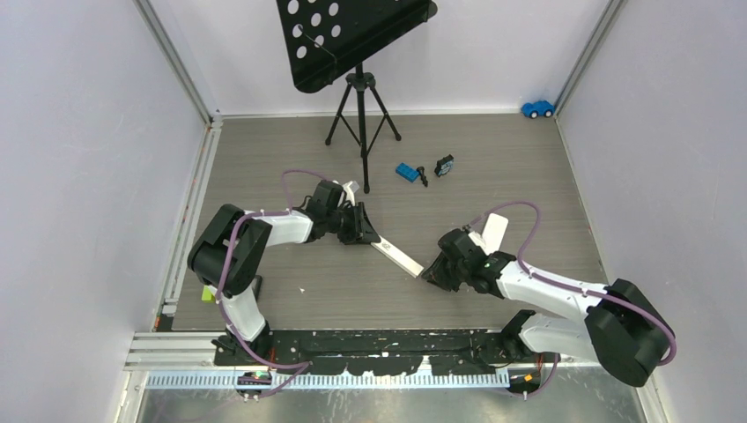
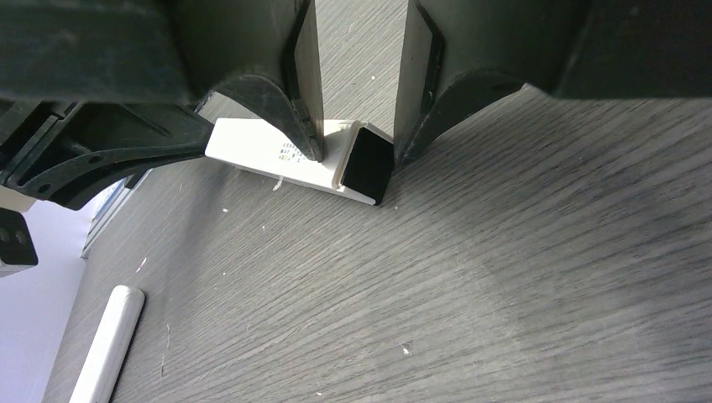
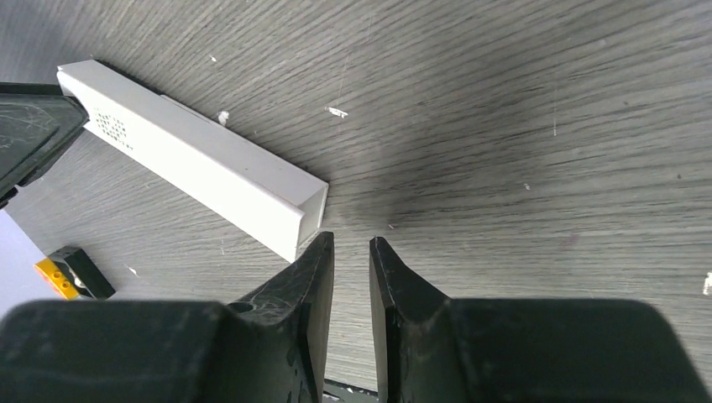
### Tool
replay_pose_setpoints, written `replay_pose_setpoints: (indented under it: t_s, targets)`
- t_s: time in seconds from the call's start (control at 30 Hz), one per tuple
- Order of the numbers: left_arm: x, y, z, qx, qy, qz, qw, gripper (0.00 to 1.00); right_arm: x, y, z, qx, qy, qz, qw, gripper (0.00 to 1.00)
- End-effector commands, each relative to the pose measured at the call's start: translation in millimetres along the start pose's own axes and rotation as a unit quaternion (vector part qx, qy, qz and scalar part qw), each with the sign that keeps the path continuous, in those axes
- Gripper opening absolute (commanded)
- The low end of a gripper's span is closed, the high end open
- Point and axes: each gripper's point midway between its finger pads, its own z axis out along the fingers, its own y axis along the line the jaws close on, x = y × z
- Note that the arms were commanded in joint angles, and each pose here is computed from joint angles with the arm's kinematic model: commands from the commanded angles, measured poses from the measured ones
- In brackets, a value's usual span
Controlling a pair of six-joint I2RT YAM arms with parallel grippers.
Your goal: Load the batteries into the remote control
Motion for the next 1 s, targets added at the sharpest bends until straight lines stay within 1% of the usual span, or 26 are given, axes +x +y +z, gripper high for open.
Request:
replay_pose_setpoints:
  t_s: [0.0,0.1,0.3,0.37,0.5,0.63,0.67,0.87,0.97]
  targets:
    - [51,82,3,-0.158,0.058,-0.015,0.986,0.34,-3,5,3,-0.009,-0.005,-0.006,1.000,0.26]
    - [51,83,3,-0.159,0.058,-0.015,0.986,0.32,-3,10,0,-0.023,-0.004,-0.005,1.000,0.26]
    - [50,81,3,-0.156,0.058,-0.014,0.986,0.32,-10,36,-23,-0.090,-0.019,-0.011,0.996,0.28]
    - [50,81,3,-0.156,0.059,-0.013,0.986,0.32,-14,38,-28,-0.098,-0.029,-0.012,0.995,0.32]
    - [51,81,4,-0.155,0.060,-0.014,0.986,0.32,-21,33,-23,-0.074,-0.045,-0.018,0.996,0.40]
    - [52,82,6,-0.154,0.064,-0.015,0.986,0.31,-20,26,-9,-0.038,-0.042,-0.024,0.998,0.41]
    - [52,82,6,-0.154,0.064,-0.015,0.986,0.31,-20,23,-5,-0.029,-0.042,-0.024,0.998,0.40]
    - [52,81,5,-0.153,0.064,-0.015,0.986,0.30,-19,9,6,0.004,-0.043,-0.018,0.999,0.26]
    - [51,80,4,-0.152,0.063,-0.013,0.986,0.29,-19,8,4,0.004,-0.043,-0.018,0.999,0.25]
